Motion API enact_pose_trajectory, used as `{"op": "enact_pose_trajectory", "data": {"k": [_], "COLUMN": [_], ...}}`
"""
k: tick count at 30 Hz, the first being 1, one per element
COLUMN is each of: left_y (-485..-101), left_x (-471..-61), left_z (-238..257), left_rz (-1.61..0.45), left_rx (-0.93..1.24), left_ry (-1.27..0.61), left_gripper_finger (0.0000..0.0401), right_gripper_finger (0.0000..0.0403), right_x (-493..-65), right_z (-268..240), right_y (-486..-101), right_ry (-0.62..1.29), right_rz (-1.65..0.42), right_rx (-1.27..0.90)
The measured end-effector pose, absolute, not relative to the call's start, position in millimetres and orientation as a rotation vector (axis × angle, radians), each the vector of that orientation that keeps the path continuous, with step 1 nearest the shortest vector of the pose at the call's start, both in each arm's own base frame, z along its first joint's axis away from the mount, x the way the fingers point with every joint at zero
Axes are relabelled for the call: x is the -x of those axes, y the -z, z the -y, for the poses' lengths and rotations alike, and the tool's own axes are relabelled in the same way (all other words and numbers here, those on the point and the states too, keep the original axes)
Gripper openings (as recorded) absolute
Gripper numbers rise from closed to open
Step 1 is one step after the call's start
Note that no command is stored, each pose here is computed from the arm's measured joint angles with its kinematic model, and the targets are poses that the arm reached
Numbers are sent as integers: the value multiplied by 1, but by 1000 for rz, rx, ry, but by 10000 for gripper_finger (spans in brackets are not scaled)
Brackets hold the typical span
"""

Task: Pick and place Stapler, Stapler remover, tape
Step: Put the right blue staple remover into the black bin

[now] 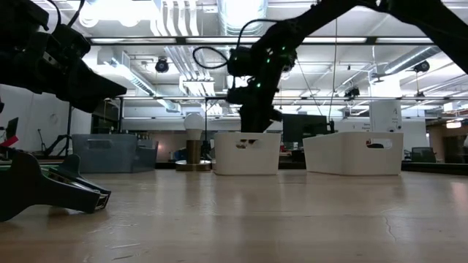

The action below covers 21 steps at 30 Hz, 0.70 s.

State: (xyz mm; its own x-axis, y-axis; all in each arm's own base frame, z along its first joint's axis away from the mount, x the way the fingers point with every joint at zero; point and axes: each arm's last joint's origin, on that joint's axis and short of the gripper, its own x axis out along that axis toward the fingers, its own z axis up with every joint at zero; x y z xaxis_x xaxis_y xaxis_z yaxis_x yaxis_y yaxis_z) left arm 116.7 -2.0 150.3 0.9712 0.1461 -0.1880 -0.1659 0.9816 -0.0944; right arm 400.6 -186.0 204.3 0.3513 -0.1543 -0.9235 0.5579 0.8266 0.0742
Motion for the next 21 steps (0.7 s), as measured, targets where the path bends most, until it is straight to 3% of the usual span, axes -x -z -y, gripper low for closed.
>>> {"op": "enact_pose_trajectory", "data": {"k": [6, 14, 21], "left_y": [-150, -150, -150], "left_x": [-117, -117, -117], "left_z": [2, 2, 2], "left_rz": [-182, -182, -183], "left_rx": [110, 110, 110], "left_ry": [-158, -158, -158], "left_gripper_finger": [12, 12, 12], "right_gripper_finger": [178, 156, 135], "right_x": [-383, -339, -284], "right_z": [157, 66, -7], "right_y": [-245, -304, -324], "right_ry": [439, 274, 124], "right_rz": [-1116, -1027, -964], "right_rx": [-378, -273, -232]}}
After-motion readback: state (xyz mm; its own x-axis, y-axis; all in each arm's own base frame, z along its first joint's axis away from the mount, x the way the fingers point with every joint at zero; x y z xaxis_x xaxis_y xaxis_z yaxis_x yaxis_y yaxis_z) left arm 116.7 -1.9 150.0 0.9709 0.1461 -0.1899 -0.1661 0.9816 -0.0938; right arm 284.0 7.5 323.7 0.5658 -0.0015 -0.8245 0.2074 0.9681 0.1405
